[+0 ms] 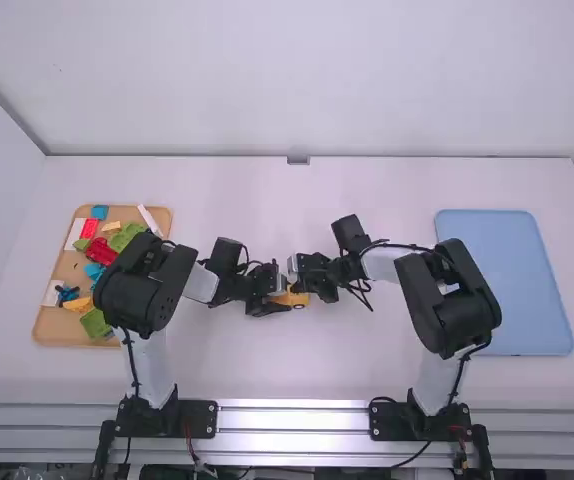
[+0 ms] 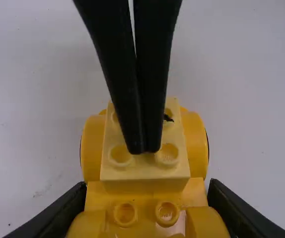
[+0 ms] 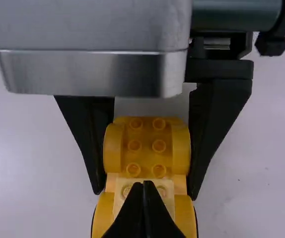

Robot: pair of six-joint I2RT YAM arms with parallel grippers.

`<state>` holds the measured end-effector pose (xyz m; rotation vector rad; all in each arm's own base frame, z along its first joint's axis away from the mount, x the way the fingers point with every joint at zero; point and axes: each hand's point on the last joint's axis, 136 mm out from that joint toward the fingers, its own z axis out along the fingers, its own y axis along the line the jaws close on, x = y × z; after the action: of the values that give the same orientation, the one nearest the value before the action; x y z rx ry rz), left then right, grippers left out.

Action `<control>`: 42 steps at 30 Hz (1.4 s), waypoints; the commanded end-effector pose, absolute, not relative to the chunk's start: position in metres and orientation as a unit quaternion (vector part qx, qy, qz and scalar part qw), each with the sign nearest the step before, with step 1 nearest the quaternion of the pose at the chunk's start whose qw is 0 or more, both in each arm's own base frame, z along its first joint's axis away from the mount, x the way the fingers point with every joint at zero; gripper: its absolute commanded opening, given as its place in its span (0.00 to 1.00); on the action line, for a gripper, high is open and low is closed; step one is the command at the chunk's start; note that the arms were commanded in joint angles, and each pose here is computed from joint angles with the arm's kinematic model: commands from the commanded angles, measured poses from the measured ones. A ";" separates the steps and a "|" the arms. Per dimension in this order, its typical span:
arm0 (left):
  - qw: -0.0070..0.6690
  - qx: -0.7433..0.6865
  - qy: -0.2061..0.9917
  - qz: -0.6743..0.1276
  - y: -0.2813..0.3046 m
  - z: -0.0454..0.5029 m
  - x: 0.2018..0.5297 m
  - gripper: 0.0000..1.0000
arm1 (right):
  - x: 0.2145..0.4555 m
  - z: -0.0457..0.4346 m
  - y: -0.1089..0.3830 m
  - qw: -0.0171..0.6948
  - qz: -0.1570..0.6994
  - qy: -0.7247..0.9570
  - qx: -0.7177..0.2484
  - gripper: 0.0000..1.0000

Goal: Assemble lego blocks to make yellow taxi

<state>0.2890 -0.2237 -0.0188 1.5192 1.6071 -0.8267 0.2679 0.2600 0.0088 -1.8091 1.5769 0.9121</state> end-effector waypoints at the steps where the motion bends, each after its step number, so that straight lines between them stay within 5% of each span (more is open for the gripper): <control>1: 0.359 0.581 0.655 -0.323 -0.220 -0.029 0.286 0.45 | 0.262 -0.024 0.245 0.234 0.294 0.621 -0.688 0.00; 8: 0.375 0.580 0.651 -0.315 -0.219 -0.024 0.296 0.46 | 0.291 0.060 0.256 0.316 0.369 0.586 -0.649 0.00; 17: 0.381 0.594 0.643 -0.297 -0.227 -0.013 0.320 0.50 | 0.360 0.108 0.236 0.388 0.247 0.645 -0.610 0.00; 28: 0.370 0.602 0.642 -0.299 -0.225 -0.017 0.313 0.57 | 0.359 0.108 0.237 0.389 0.247 0.640 -0.615 0.08; 35: 0.368 0.598 0.645 -0.301 -0.225 -0.018 0.313 0.68 | 0.354 0.108 0.244 0.384 0.253 0.637 -0.618 0.47; 36: 0.368 0.598 0.645 -0.302 -0.225 -0.017 0.313 0.77 | 0.353 0.108 0.246 0.383 0.256 0.639 -0.616 0.54; 38: 0.371 0.598 0.642 -0.304 -0.226 -0.016 0.313 0.96 | 0.351 0.108 0.248 0.382 0.257 0.637 -0.618 0.56; 42: 0.378 0.581 0.644 -0.324 -0.228 -0.005 0.320 1.00 | 0.352 0.108 0.249 0.384 0.254 0.634 -0.621 0.57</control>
<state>0.3200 -0.2260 -0.0106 1.5205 1.6516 -0.7612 0.3509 0.2488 0.1055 -1.5875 1.6234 0.6453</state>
